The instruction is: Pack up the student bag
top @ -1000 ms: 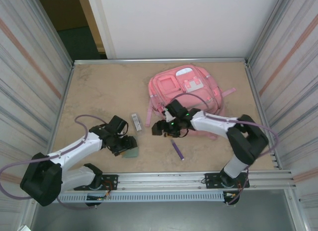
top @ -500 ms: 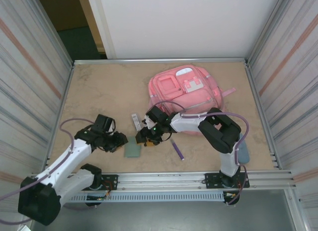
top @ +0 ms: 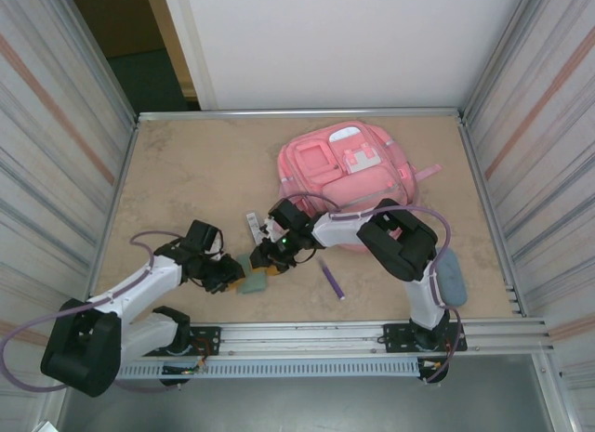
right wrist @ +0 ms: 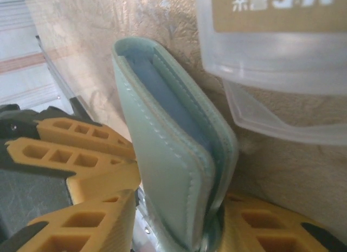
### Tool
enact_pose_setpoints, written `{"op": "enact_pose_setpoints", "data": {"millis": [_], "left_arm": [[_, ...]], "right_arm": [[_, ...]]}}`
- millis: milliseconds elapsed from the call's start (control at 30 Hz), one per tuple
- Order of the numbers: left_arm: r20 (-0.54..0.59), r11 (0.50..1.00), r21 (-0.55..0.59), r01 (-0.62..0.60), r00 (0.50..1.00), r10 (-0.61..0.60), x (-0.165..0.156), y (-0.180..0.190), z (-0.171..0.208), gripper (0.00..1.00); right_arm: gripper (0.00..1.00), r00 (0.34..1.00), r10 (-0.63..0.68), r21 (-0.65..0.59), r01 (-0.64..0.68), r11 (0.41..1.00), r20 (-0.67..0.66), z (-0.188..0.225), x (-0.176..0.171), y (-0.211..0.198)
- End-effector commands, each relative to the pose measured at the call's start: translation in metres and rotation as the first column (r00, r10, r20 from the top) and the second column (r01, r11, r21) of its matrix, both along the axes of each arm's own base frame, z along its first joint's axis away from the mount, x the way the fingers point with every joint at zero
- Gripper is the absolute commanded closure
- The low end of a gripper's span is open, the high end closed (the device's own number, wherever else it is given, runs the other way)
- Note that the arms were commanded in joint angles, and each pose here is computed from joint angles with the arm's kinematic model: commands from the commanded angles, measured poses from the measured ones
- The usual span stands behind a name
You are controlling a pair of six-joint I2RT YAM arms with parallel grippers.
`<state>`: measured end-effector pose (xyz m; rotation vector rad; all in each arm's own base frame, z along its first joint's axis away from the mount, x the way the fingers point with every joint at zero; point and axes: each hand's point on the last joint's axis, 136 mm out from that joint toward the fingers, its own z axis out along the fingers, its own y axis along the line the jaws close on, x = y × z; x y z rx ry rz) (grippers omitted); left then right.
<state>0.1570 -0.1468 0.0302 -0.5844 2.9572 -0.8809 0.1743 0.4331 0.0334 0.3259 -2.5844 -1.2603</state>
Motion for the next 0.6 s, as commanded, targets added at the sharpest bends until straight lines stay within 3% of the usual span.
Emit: {"op": "enact_pose_setpoints", "data": {"millis": [0,167,233,267,333,400,467,533,567], "left_arm": [[0.027,0.997,-0.070,0.028,0.999,-0.026,0.003,-0.011,0.010,0.80],[0.230,0.993,-0.065,0.100,0.970,-0.082,0.024,-0.014,0.059,0.74],[0.380,0.984,-0.054,0.170,0.915,-0.137,0.035,-0.018,0.091,0.70],[0.477,0.976,-0.037,0.216,0.862,-0.173,0.041,-0.022,0.111,0.68],[0.649,0.951,0.052,0.303,0.714,-0.263,0.051,-0.032,0.146,0.63],[0.774,0.908,0.181,0.378,0.515,-0.369,0.057,-0.051,0.180,0.57],[0.828,0.856,0.303,0.419,0.329,-0.454,0.063,-0.072,0.204,0.54],[0.825,0.795,0.422,0.435,0.180,-0.536,0.072,-0.094,0.216,0.51],[0.807,0.742,0.483,0.465,0.093,-0.584,0.074,-0.109,0.218,0.49]], "right_arm": [[0.71,0.999,0.044,0.041,-0.044,0.998,-0.018,0.000,-0.010,0.012],[0.86,0.996,0.012,0.029,-0.015,0.999,0.085,0.022,0.003,-0.006],[0.89,0.990,-0.023,0.024,0.020,1.000,0.142,0.041,0.014,-0.021],[0.89,0.984,-0.047,0.032,0.043,0.999,0.170,0.056,0.021,-0.030],[0.90,0.971,-0.094,0.034,0.089,0.995,0.218,0.082,0.036,-0.051],[0.91,0.946,-0.145,0.039,0.140,0.989,0.290,0.113,0.053,-0.079],[0.91,0.913,-0.213,0.040,0.213,0.976,0.348,0.139,0.070,-0.112],[0.90,0.876,-0.283,0.059,0.283,0.957,0.391,0.163,0.082,-0.147],[0.90,0.847,-0.331,0.060,0.338,0.939,0.416,0.173,0.091,-0.169]]}}
